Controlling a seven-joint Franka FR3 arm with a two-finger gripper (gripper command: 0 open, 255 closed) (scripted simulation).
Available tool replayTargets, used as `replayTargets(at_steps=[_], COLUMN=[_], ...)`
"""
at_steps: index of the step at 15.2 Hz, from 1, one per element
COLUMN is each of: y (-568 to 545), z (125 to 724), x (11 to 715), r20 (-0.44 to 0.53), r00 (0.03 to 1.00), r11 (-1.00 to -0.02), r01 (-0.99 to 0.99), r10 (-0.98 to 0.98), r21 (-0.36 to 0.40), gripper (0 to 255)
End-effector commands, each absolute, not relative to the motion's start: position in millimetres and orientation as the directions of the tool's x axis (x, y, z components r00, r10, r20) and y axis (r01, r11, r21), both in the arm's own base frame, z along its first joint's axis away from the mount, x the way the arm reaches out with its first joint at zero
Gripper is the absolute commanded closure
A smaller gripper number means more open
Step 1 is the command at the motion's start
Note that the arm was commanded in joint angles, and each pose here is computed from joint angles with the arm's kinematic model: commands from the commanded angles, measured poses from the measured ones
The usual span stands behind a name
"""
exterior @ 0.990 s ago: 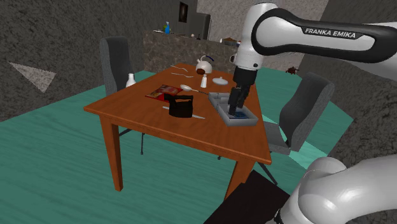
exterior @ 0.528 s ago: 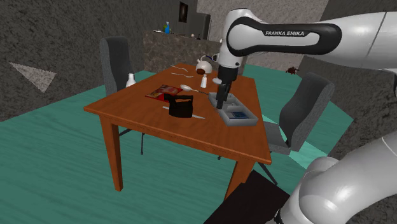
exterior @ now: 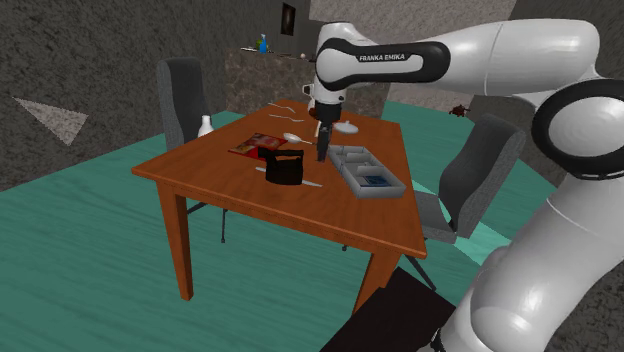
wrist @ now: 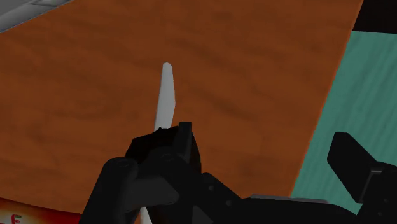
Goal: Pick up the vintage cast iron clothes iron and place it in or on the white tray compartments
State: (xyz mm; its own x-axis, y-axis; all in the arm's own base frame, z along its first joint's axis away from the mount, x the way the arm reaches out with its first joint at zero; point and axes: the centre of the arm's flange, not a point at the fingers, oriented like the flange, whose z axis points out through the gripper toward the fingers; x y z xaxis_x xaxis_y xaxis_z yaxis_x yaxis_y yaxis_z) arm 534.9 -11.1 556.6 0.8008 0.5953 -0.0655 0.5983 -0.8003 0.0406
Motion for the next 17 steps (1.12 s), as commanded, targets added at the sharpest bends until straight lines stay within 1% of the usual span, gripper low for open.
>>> replayTargets(at_steps=[1, 10, 17], y=[-6.0, 23.4, 19.9], z=[550.8, 529.5, 497.7], x=[561.0, 669.9, 672.2], r20=[-0.07, -0.101, -0.102], r00=[0.764, 0.575, 0.571], r11=[-0.762, -0.568, -0.564], r01=[0.645, 0.818, 0.821], r10=[0.642, 0.812, 0.815], r21=[0.051, 0.092, 0.092], gripper=[0, 0, 0])
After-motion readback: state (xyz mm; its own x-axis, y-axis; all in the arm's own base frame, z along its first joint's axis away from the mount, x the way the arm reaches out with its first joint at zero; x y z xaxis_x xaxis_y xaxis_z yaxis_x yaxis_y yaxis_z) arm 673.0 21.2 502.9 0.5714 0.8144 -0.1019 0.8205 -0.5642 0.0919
